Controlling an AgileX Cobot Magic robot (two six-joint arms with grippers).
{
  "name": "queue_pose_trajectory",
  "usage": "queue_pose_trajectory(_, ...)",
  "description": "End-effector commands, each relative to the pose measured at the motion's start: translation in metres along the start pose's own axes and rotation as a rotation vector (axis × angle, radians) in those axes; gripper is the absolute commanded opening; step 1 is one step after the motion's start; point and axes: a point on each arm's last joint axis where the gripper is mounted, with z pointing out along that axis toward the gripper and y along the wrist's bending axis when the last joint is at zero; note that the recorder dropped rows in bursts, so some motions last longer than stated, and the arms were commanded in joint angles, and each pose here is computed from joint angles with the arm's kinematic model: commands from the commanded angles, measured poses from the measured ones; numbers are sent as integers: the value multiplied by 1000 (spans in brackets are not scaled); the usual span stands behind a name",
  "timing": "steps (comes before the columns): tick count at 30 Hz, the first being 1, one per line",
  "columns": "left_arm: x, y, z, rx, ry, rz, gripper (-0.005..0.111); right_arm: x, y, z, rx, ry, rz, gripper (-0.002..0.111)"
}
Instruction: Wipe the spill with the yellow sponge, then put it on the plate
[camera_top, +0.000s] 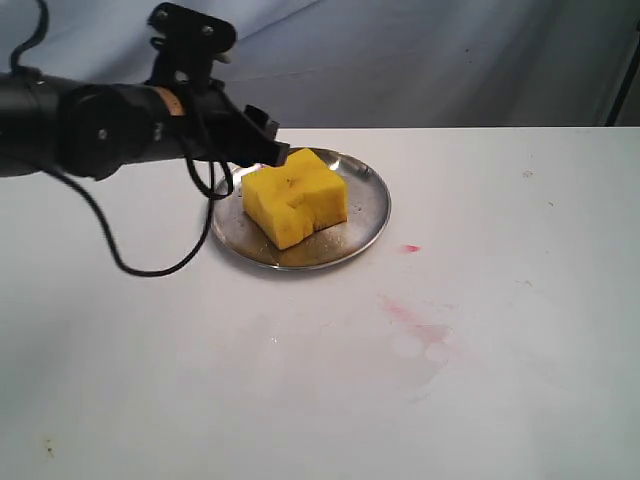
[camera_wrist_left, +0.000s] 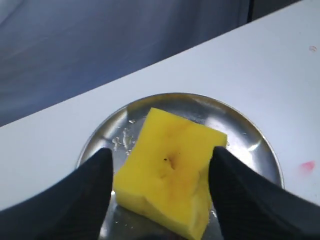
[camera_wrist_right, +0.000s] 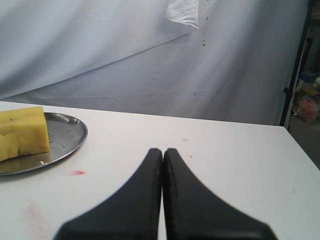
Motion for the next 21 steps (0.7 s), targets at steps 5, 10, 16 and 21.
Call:
queue_pose_trajectory(5,32,28,-56,-110,-121,-46,33,1,0,0,-3,-3,-2,0)
queue_pose_trajectory(10,33,39,-79,-148,-136,-40,1,1,0,0,-3,-3,-2,0)
queue_pose_trajectory(16,23,39,-94,-151,-176,-35,0,1,0,0,-3,-3,-2,0)
queue_pose_trajectory(21,16,38,-117,-158,-240,-32,0,1,0,0,-3,-3,-2,0)
